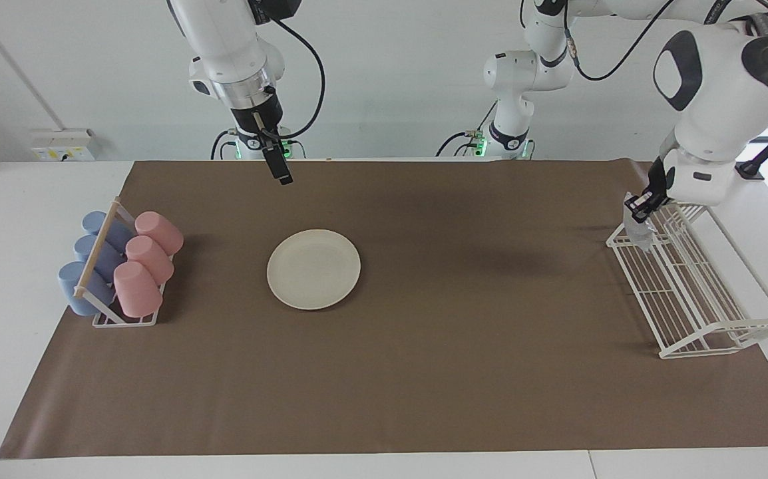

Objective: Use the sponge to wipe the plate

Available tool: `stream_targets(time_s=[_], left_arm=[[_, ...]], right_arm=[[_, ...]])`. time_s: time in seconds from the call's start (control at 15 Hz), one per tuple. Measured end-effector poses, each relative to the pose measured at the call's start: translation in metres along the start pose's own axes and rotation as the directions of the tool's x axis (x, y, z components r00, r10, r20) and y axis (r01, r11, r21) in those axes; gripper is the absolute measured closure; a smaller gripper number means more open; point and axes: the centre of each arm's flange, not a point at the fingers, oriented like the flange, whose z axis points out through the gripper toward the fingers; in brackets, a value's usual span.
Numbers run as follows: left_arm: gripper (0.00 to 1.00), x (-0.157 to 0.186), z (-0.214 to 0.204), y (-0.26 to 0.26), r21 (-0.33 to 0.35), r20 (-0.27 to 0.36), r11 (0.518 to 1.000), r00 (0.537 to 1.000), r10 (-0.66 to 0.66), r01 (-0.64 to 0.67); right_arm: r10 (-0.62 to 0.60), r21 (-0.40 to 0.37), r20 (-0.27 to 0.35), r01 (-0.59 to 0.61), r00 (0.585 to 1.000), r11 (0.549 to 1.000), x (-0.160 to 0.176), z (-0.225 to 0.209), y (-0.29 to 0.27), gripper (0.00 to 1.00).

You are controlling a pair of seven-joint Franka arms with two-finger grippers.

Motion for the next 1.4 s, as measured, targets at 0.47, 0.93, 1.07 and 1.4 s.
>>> stream_targets(time_s=[0.47, 0.93, 1.07, 1.4], left_arm=[[0.97, -0.013, -0.025, -0.041, -0.537, 0.244, 0.832, 0.97, -0.004, 0.138], [0.97, -0.095, 0.077, -0.007, -0.843, 0.309, 0.512, 0.927, 0.214, 0.163], [0.97, -0.114, 0.1, 0.017, -0.896, 0.276, 0.423, 0.916, 0.292, 0.135], [0.97, -0.149, 0.155, 0.055, -0.963, 0.208, 0.242, 0.894, 0.396, 0.116]], right_arm=[[-0.022, -0.009, 0.0, 0.022, 1.0, 1.0, -0.013, 0.005, 0.001, 0.0], [-0.065, -0.018, 0.003, 0.066, 0.998, 0.998, -0.03, 0.01, 0.004, 0.0], [-0.07, -0.019, 0.004, 0.07, 0.998, 0.997, -0.029, 0.01, 0.004, 0.0], [0.031, 0.047, 0.011, -0.031, 0.999, 0.998, -0.029, 0.007, -0.003, 0.0]])
